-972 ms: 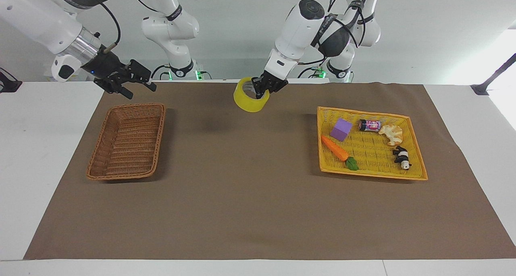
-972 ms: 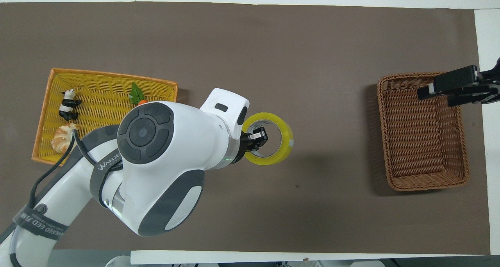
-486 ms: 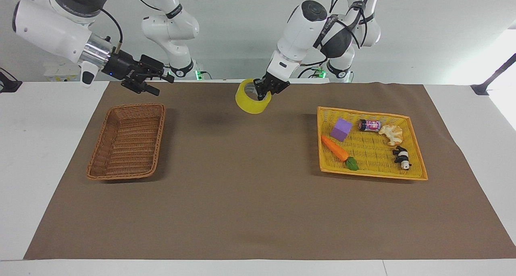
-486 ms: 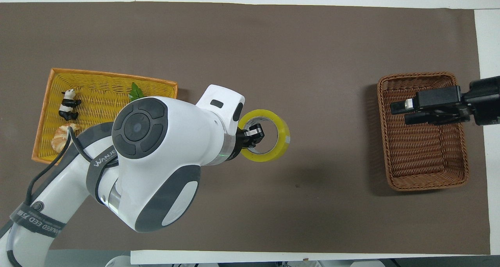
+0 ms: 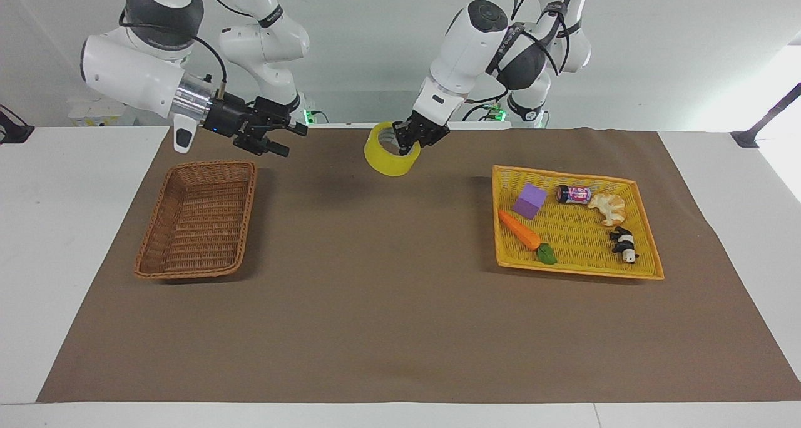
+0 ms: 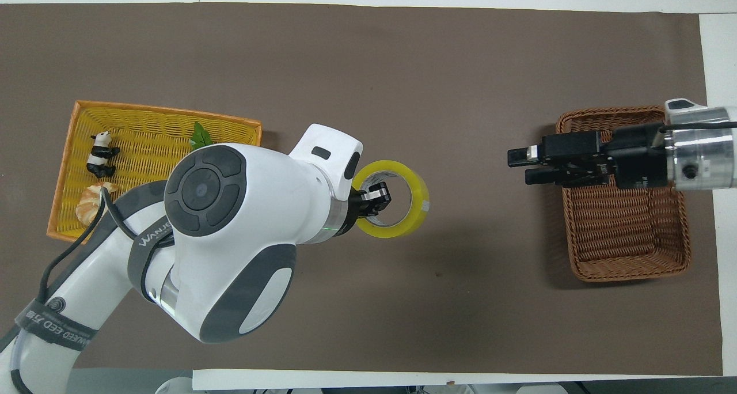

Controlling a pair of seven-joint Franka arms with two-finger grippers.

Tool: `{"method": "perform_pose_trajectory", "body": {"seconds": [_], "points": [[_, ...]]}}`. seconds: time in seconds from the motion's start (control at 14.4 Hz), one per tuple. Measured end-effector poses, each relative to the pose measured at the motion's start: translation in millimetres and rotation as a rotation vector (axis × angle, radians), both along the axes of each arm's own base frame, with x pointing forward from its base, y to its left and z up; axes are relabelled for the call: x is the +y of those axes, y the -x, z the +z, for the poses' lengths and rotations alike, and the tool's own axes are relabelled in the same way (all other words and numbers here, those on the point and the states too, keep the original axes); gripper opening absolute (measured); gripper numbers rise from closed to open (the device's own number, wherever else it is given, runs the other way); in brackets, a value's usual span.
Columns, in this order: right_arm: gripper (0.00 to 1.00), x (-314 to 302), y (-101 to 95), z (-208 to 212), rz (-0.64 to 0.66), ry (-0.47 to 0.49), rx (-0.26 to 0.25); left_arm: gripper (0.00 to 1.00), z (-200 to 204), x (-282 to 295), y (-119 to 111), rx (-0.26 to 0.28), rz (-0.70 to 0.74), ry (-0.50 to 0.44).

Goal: Move tape to another basket
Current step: 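Grasp the tape roll with the right gripper beside the left gripper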

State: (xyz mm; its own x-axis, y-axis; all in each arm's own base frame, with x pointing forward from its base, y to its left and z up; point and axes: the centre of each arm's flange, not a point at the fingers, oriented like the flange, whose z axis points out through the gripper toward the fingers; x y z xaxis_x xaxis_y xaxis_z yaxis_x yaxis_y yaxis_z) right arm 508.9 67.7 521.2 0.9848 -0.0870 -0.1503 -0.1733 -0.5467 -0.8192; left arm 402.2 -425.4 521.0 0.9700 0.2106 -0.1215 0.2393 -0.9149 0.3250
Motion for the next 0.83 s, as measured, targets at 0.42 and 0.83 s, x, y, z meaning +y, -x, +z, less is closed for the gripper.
{"method": "perform_pose_trajectory", "body": {"seconds": [0.42, 0.83], "points": [[1.0, 86.0, 4.5, -20.0, 0.022, -0.028, -0.019, 0.22, 1.0, -0.3, -0.6, -0.006, 0.0, 0.005], [1.0, 109.8, 14.1, -33.9, 0.032, -0.029, -0.005, 0.22, 1.8, 1.5, -2.8, -0.01, 0.003, 0.007]]}}
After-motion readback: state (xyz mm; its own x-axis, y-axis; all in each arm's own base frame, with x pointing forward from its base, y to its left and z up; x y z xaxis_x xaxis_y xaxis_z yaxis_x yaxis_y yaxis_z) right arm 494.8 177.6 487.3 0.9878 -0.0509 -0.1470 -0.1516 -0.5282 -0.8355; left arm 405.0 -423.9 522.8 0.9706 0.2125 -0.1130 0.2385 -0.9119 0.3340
